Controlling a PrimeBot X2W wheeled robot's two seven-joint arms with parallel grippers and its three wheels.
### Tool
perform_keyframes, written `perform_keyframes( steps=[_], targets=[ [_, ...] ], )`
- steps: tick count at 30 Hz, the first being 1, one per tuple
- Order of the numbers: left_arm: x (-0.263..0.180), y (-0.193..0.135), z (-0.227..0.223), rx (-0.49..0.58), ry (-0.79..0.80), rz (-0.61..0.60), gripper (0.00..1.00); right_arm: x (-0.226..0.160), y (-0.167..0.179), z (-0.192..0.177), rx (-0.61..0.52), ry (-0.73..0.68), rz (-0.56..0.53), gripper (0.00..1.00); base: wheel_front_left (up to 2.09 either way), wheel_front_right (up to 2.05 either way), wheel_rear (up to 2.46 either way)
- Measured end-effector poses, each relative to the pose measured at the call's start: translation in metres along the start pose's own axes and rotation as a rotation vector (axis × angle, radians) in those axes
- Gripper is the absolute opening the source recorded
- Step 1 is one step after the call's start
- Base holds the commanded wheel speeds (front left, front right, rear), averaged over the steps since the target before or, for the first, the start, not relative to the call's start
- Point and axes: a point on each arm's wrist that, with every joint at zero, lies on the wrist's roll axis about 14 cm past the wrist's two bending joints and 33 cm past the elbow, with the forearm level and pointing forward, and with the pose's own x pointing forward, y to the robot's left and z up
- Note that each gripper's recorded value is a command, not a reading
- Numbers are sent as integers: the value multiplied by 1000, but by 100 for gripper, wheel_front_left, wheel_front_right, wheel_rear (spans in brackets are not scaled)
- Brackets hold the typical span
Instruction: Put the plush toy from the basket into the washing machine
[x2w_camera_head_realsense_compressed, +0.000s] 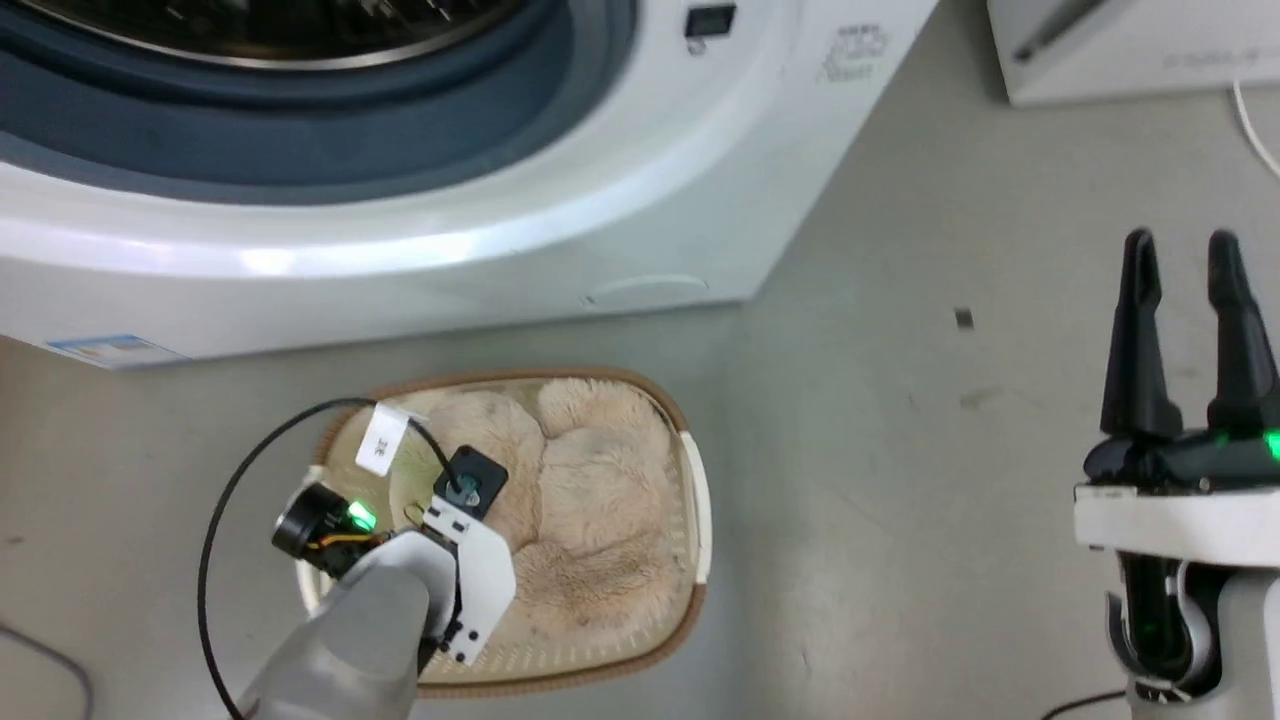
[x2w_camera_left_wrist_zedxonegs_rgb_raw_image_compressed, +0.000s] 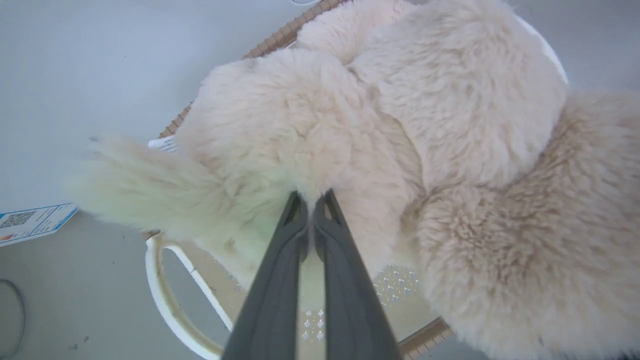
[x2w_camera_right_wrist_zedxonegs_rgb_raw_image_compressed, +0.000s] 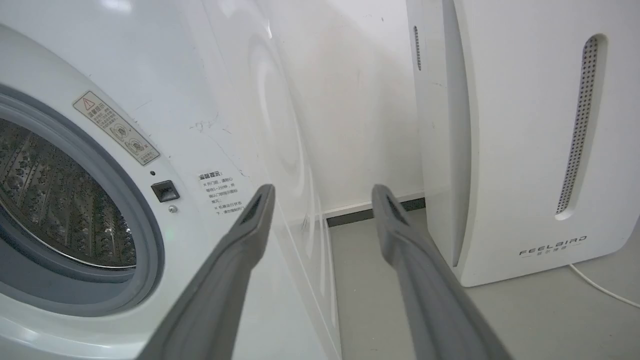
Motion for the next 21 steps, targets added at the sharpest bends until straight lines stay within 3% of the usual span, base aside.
perform_keyframes(
  steps=[21],
  targets=[
    [-103,11,69,-108,-400,206,0,-46,34,42,41,-53,81,100,0,0,0]
  ],
)
